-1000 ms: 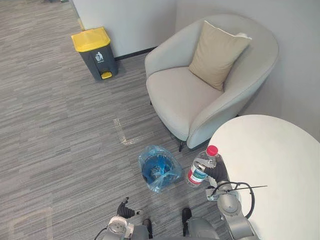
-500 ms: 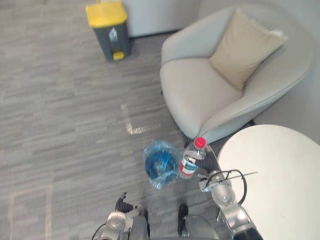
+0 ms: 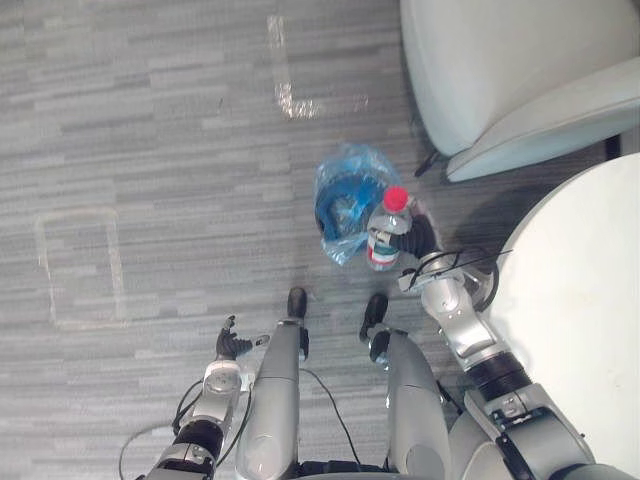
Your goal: Gather rubbish on tea table into small bin, then transfer packed bag to large trash can.
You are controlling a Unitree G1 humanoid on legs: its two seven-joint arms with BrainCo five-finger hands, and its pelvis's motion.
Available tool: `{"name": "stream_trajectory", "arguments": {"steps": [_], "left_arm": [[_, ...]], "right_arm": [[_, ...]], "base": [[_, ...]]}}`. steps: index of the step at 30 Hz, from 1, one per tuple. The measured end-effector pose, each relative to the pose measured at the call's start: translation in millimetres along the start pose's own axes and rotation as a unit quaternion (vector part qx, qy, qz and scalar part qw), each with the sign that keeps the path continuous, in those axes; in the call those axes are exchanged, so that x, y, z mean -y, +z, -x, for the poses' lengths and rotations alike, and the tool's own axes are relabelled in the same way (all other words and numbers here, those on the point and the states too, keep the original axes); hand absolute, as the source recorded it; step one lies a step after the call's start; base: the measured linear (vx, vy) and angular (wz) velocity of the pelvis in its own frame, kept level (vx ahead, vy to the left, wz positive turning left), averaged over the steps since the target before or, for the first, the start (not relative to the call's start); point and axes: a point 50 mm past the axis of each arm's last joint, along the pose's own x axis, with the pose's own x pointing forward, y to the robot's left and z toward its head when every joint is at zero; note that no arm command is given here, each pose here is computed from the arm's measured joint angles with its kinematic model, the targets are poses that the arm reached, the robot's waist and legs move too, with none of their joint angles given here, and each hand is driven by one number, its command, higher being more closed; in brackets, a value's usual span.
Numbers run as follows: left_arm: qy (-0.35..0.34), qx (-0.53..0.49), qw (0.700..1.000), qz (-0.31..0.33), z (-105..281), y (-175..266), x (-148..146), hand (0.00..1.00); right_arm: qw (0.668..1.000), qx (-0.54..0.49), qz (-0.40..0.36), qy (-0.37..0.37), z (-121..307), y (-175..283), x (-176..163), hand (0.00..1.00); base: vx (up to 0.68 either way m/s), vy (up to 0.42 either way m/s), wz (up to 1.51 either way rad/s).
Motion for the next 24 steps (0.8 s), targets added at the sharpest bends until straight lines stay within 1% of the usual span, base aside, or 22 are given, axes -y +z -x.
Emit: {"name": "stream_trajectory", "arguments": {"steps": [3, 5, 9, 14, 21, 24], "left_arm": [[0.000, 0.028, 0.999, 0.021, -2.2, 16.2, 4.3, 0.00], [-0.008, 0.061, 0.997, 0.038, -2.0, 32.6, 12.0, 0.00], [-0.024, 0.085, 0.994, 0.067, 0.8, 46.7, 25.5, 0.00], [-0.027, 0.104, 0.991, 0.085, 1.8, 58.0, 28.0, 0.00], [-0.037, 0.135, 0.985, 0.096, 4.0, 71.8, 31.3, 0.00], [-0.037, 0.140, 0.984, 0.103, 3.6, 75.3, 30.6, 0.00]], "right_arm": [[0.999, 0.017, 0.001, -0.029, -12.7, 10.7, 10.1, 1.00], [0.997, 0.039, 0.001, -0.060, -26.7, 23.4, 25.0, 1.00], [0.992, 0.074, 0.012, -0.098, -44.2, 42.9, 46.4, 1.00], [0.985, 0.107, 0.020, -0.136, -61.0, 63.7, 71.3, 1.00], [0.982, 0.074, 0.020, -0.173, -74.1, 55.8, 93.0, 1.00], [0.981, 0.066, 0.015, -0.180, -74.3, 52.5, 96.0, 1.00]], "base": [[-0.05, -0.004, 0.12], [0.02, 0.019, 0.05], [0.04, 0.029, 0.06], [0.03, 0.024, 0.08], [0.00, 0.010, 0.11], [0.00, 0.014, 0.07]]}}
